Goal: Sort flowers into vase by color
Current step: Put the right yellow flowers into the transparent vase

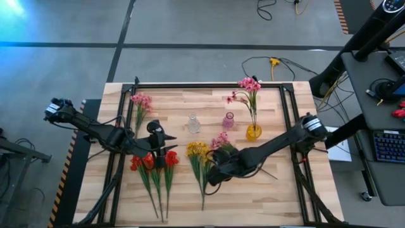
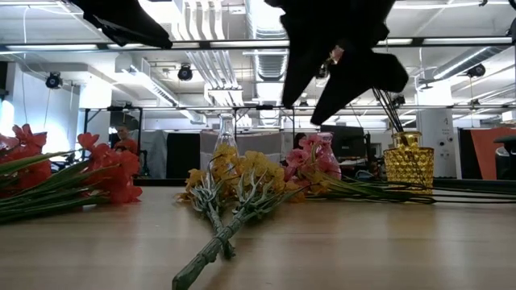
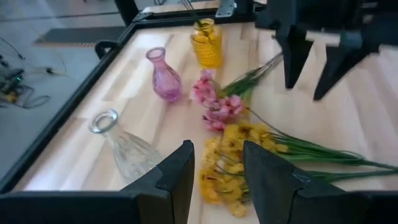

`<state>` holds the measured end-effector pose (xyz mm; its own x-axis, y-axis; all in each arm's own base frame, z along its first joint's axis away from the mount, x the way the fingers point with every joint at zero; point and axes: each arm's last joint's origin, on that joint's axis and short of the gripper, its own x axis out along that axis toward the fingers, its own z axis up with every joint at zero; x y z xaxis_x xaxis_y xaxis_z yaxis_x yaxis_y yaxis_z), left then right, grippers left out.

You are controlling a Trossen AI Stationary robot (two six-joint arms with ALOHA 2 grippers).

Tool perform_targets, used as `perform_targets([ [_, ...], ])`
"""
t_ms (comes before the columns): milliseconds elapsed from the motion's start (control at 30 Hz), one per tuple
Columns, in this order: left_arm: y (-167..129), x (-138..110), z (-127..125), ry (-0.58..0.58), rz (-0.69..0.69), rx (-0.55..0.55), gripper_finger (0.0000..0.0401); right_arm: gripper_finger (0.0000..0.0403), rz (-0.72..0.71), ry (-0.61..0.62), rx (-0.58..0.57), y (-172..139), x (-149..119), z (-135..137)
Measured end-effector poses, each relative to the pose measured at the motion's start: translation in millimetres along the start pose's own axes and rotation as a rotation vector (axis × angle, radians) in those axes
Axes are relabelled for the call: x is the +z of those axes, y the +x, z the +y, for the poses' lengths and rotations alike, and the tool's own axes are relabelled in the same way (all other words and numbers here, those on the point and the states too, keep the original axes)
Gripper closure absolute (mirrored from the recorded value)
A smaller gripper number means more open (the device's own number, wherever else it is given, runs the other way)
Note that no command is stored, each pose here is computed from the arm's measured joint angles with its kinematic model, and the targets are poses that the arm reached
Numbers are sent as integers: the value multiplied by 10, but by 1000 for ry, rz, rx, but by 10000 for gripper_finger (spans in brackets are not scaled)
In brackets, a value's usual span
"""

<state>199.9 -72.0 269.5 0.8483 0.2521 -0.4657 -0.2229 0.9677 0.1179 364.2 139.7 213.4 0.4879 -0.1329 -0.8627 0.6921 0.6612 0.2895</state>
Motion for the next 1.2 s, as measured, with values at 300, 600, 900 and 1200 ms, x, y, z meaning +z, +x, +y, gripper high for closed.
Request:
perform_targets([
  [300, -12, -9, 0, -8, 6, -1, 281, 111, 23, 72, -67, 382, -8, 122],
  [600, -19, -15, -9, -18, 9, -6, 281, 78, 23, 119, -123, 709, -9, 123],
  [900, -21, -18, -10, -50, 12, -7, 281, 145, 16, 130, -143, 886, 4, 86],
  [1200, -15, -19, -17, -55, 12, -8, 281, 313, -12, 103, -157, 891, 9, 80],
])
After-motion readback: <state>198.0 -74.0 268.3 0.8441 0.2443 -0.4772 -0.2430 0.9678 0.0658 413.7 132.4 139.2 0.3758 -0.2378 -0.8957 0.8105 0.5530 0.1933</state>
